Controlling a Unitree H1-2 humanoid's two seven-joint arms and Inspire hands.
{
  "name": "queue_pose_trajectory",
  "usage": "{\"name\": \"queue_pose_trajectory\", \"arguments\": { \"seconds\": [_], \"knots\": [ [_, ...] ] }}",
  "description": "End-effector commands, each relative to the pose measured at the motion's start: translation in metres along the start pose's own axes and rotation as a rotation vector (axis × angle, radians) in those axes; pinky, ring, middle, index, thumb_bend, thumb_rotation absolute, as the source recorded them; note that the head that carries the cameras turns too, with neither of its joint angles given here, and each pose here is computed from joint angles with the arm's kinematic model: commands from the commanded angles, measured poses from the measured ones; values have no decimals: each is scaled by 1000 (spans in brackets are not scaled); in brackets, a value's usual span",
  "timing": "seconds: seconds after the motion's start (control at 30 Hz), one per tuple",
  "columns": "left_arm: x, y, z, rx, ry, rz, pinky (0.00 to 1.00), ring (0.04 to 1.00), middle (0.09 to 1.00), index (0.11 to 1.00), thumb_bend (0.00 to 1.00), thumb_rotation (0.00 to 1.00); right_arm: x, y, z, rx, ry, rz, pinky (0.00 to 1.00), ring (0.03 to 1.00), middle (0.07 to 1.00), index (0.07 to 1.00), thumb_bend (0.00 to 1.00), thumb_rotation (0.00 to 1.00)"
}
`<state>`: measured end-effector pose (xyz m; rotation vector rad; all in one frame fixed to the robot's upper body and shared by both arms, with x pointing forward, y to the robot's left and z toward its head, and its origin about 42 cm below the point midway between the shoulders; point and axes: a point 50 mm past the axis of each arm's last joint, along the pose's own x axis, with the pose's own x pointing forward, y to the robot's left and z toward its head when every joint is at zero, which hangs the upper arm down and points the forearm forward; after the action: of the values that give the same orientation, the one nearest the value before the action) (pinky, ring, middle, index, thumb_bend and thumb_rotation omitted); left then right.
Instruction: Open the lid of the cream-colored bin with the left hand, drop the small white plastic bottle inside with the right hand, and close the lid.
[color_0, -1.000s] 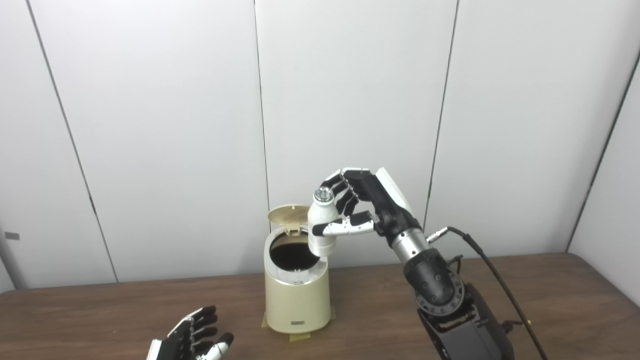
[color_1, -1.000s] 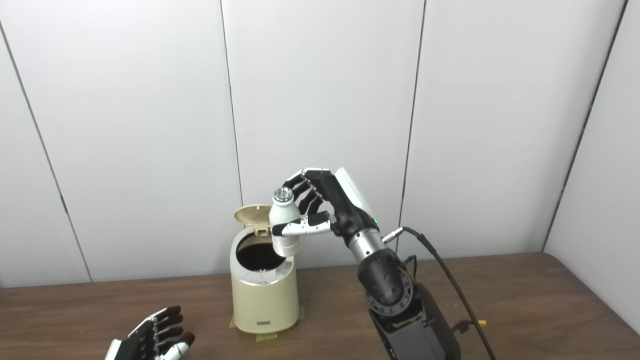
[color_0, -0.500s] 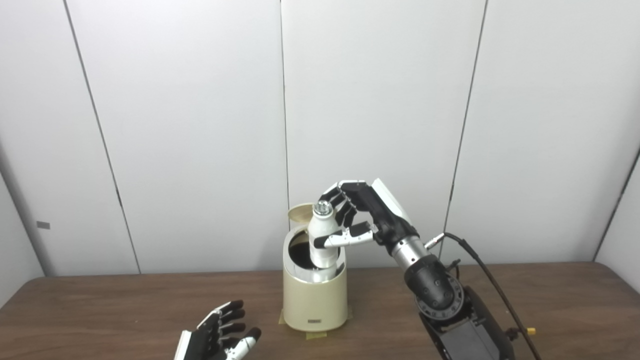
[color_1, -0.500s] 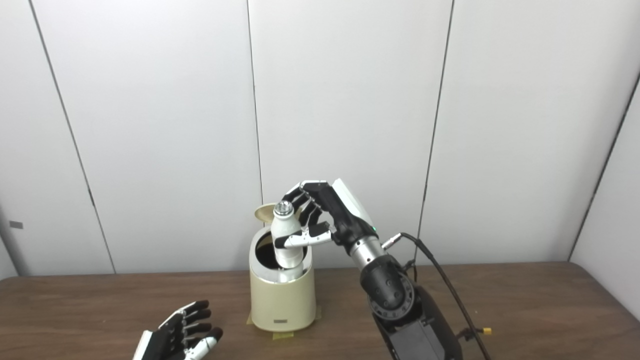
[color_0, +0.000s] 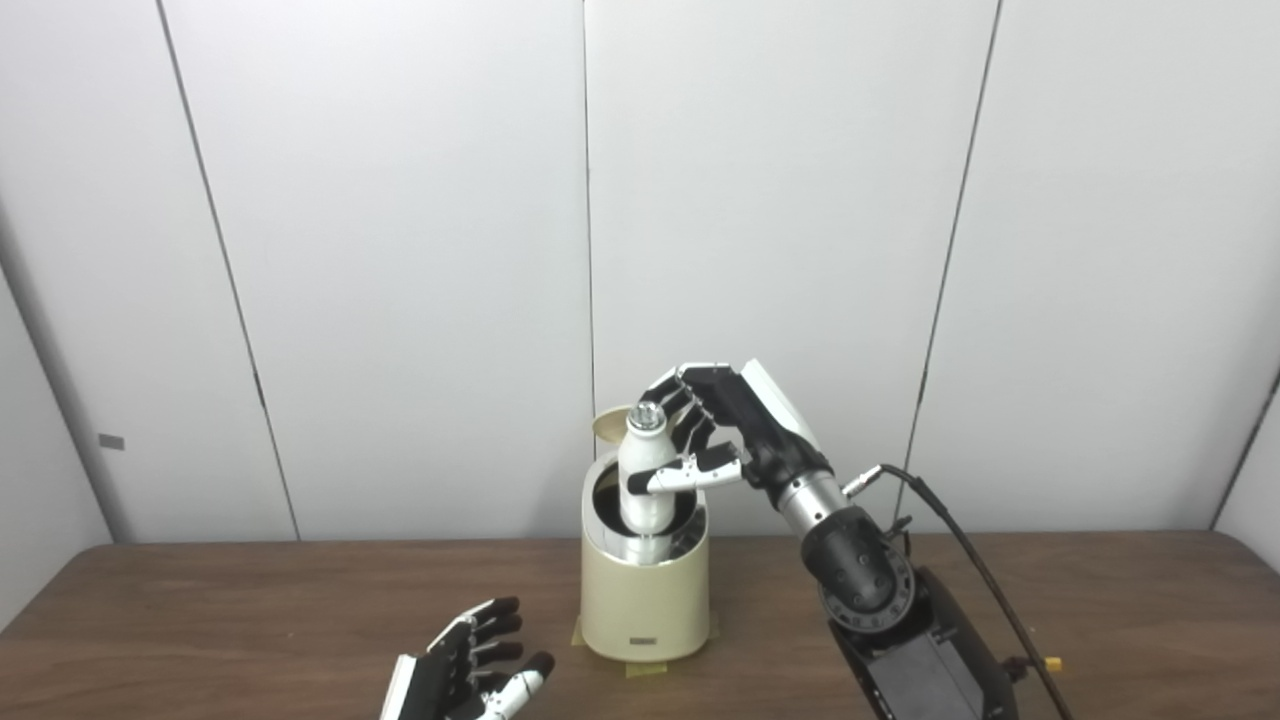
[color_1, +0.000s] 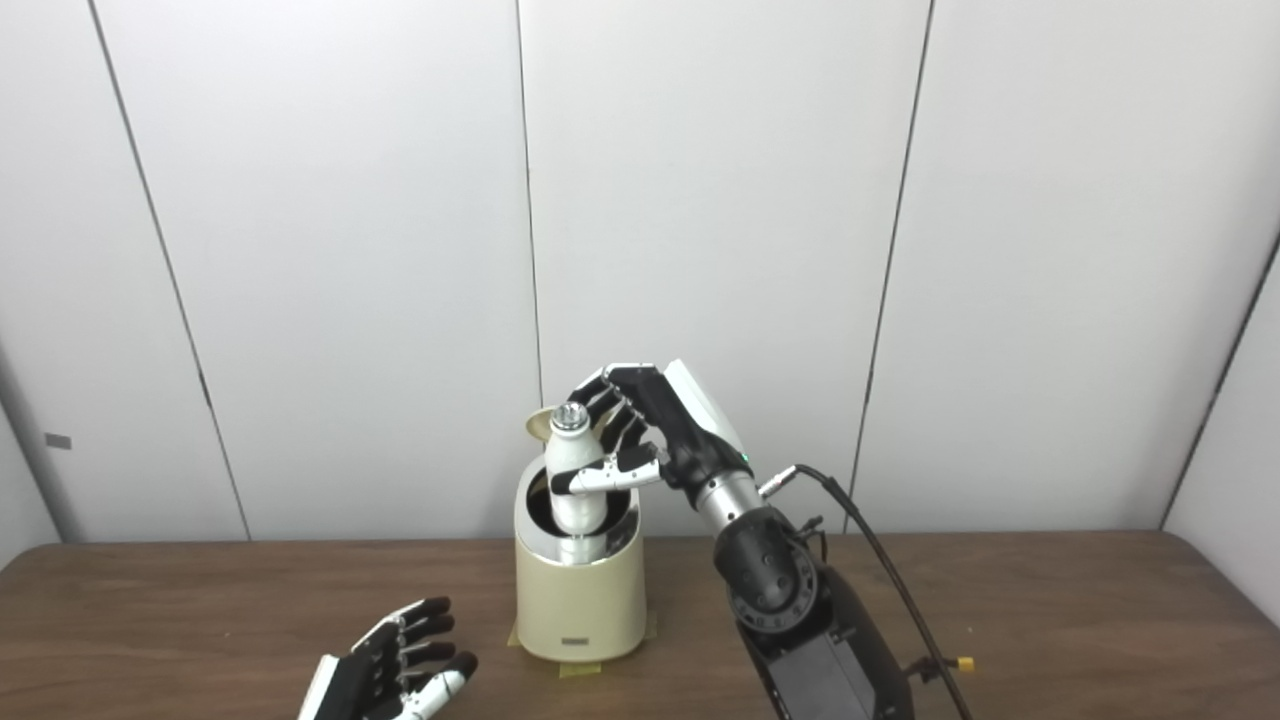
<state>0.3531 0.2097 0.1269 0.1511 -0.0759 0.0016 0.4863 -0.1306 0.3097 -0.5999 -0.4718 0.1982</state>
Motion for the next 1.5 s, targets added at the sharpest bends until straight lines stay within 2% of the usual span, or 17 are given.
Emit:
{"name": "queue_pose_trajectory", "arguments": {
  "seconds": [0.0, 0.43, 0.6, 0.7, 0.73, 0.77, 0.8, 0.83, 0.9, 1.07, 1.47],
  "knots": [
    [7, -3, 23, 1, -91, 4, 620, 722, 783, 806, 686, 229, 20, -17, 29, -22, -103, -43, 315, 396, 488, 536, 495, 0],
    [3, -7, 24, 1, -75, -1, 627, 725, 784, 802, 676, 225, 25, -10, 21, -69, -90, -9, 316, 394, 477, 535, 495, 0],
    [3, -6, 24, 5, -77, 0, 617, 719, 778, 803, 673, 216, 23, -9, 17, -114, -77, 74, 341, 421, 488, 521, 499, 0],
    [4, -6, 24, 13, -76, -2, 610, 713, 773, 801, 669, 214, 22, -10, 15, -142, -66, 140, 459, 462, 486, 493, 517, 0],
    [4, -6, 24, 13, -74, -2, 619, 718, 776, 803, 670, 218, 22, -10, 15, -146, -57, 167, 454, 447, 501, 501, 517, 0],
    [4, -6, 24, 12, -74, -4, 626, 725, 781, 807, 672, 222, 22, -10, 15, -155, -48, 190, 425, 494, 584, 498, 518, 74],
    [4, -6, 24, 11, -72, -4, 627, 727, 783, 809, 671, 222, 21, -11, 15, -165, -40, 208, 407, 524, 640, 581, 703, 37],
    [4, -6, 24, 10, -70, -4, 626, 728, 784, 809, 674, 225, 21, -11, 15, -175, -35, 220, 400, 547, 682, 634, 807, 22],
    [4, -6, 24, 5, -69, -5, 629, 729, 784, 805, 681, 228, 20, -13, 15, -194, -32, 228, 411, 589, 743, 703, 903, 27],
    [4, -6, 23, 6, -73, -11, 630, 733, 789, 806, 679, 228, 20, -15, 16, -205, -31, 229, 420, 607, 774, 758, 930, 52],
    [5, -7, 23, 2, -71, -5, 622, 720, 779, 802, 692, 212, 16, -19, 15, -191, -26, 222, 435, 604, 766, 752, 918, 51]
  ]
}}
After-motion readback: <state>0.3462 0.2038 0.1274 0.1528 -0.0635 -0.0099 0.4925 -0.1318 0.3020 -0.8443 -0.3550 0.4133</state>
